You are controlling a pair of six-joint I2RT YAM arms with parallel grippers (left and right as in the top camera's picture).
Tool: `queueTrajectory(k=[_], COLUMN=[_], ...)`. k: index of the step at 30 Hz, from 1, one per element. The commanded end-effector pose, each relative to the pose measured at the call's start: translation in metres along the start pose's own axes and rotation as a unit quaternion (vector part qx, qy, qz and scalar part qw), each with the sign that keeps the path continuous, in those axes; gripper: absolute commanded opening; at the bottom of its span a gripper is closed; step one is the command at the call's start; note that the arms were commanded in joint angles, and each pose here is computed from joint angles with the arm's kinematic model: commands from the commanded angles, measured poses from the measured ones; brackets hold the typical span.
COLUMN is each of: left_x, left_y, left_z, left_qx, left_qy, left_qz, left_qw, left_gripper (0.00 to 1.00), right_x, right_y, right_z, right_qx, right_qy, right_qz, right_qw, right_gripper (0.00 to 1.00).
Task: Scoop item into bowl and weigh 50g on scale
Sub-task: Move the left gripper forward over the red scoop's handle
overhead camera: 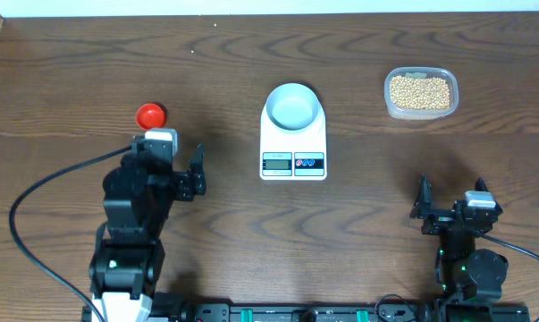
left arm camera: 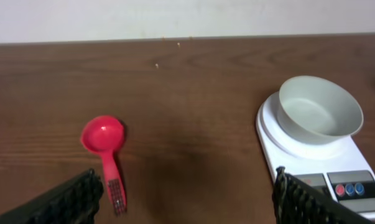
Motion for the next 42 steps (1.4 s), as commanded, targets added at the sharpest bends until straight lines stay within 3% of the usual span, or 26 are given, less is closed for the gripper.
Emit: queueTrajectory(k=[1, 9, 16, 24, 39, 42], left_x=[0.018, 0.045, 0.064, 0.076, 0.068, 0.066], left_y=[0.0, 0.005, 0.016, 0.013, 0.012, 0.017], left_z=[0.0, -0.017, -0.04, -0.064, -0.063, -0.065], left_qx=[-0.012, -0.014, -0.039, -0.15, -0.155, -0.122], left_qy=[-0.007, 0.012, 0.084, 0.094, 0.119, 0.126], left_qz=[0.002, 0.014, 0.038, 0.069, 0.076, 0.073], left_qw=[1.0, 1.0, 0.995, 0.982, 0.978, 0.982], left_gripper=[0.89, 0.89, 0.89, 0.9, 0.9, 0.89], right_x=[0.0, 0.0, 0.0, 0.0, 0.0, 0.0], right_y=[-0.001, -0.001, -0.001, -0.001, -0.001, -0.001], right_z=[0.0, 0.0, 0.0, 0.0, 0.0, 0.0], right_qx=[-0.004, -0.004, -0.004, -0.004, -0.004, -0.004], right_qy=[-0.001, -0.001, -0.001, -0.001, -0.001, -0.001], right_qz=[0.007, 0.007, 0.007, 0.007, 0.007, 0.007], right_qw=[1.0, 1.0, 1.0, 1.0, 1.0, 1.0], right_gripper=[0.99, 0.99, 0.99, 0.99, 0.99, 0.99])
Point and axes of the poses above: each gripper's point midway between its finger pads, its own z axis back along the fingers, its own y axis along the line the jaws close on, x = y × z, the point moved 9 cm from there along z, back along the fingers, and after that the axes turned 7 degrees about -z, right-handed, at the moved point
